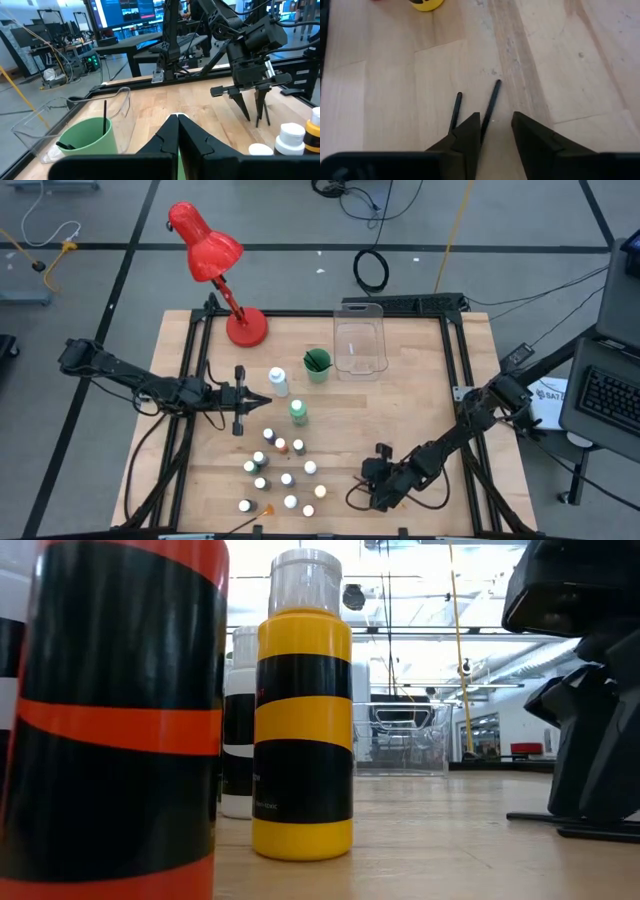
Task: Pick & Place Paint Supplies
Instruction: Put the orange paint brush into the green cup
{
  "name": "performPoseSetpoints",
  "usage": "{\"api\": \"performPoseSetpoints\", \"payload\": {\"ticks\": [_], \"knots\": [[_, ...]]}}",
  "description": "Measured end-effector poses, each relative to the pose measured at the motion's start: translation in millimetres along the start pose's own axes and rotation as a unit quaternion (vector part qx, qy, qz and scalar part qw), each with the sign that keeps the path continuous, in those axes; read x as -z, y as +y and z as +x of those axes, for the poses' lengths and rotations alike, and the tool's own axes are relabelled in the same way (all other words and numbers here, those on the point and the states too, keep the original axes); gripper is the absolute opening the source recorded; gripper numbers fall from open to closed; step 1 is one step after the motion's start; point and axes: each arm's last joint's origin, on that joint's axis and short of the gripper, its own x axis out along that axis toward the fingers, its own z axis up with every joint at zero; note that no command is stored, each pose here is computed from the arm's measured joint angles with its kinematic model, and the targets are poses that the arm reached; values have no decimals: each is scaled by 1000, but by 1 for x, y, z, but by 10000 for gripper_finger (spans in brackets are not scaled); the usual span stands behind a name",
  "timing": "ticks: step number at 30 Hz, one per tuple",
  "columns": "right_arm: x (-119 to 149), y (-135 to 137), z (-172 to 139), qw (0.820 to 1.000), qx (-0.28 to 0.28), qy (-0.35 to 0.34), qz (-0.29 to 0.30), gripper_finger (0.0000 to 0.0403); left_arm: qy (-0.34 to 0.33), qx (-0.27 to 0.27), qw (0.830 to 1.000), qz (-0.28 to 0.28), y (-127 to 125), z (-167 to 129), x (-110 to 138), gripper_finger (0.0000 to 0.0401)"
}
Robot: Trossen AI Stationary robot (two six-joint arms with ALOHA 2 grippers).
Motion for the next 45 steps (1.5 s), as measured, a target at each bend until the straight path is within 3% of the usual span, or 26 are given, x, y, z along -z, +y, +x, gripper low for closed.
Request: {"api": "performPoseSetpoints", "payload": {"ticks": [12, 21, 27, 38, 45], "knots": [[16, -29, -3, 987, 136, 84, -11, 46, 0, 0, 1000, 0, 0, 0, 0, 5], [25, -45, 3, 983, 123, 135, 2, 5, -1, 0, 1000, -3, 0, 0, 0, 5], [22, -52, 3, 986, 124, 109, -21, 3, -1, 0, 1000, 1, 0, 0, 0, 5], [-32, -29, -45, 992, 88, -46, -76, 0, 0, 0, 1000, 1, 0, 0, 0, 5], [-55, -20, -68, 987, 69, -93, -112, 1, -1, 0, 1000, 1, 0, 0, 0, 5]]}}
